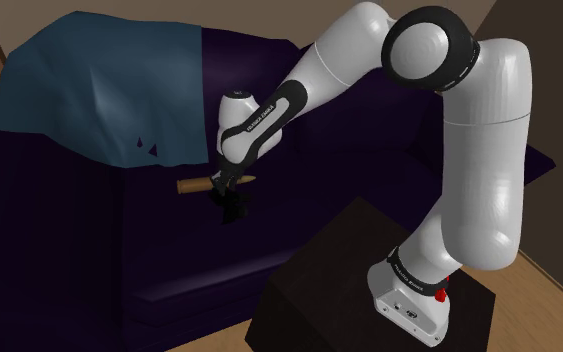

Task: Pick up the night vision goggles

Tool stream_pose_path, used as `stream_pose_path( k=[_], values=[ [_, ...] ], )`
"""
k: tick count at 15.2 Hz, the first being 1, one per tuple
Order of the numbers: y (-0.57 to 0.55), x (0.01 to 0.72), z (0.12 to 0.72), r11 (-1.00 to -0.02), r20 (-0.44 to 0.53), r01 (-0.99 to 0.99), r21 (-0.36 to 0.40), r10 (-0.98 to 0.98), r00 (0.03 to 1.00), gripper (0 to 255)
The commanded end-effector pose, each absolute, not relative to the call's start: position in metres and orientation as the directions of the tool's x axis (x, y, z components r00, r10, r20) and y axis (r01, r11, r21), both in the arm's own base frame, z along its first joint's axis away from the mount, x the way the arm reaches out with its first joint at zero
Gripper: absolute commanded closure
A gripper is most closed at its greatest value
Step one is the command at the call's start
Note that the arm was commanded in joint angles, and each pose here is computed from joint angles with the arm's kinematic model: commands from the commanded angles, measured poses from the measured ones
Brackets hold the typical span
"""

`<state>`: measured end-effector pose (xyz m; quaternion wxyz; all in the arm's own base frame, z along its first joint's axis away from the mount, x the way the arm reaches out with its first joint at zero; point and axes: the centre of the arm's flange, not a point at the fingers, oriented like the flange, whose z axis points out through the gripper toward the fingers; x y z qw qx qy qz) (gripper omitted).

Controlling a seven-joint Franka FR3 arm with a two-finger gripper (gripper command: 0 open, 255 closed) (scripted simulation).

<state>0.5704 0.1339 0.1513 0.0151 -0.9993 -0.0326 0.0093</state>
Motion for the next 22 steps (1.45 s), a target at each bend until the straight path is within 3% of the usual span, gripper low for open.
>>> stream_pose_path(
  k=[1, 22],
  values=[
    [0.133, 0.570, 0.150, -0.997, -0.020, 0.064, -0.030, 0.065, 0.998, 255],
    [0.135, 0.570, 0.229, -0.997, -0.020, 0.064, -0.030, 0.065, 0.998, 255]
  ],
)
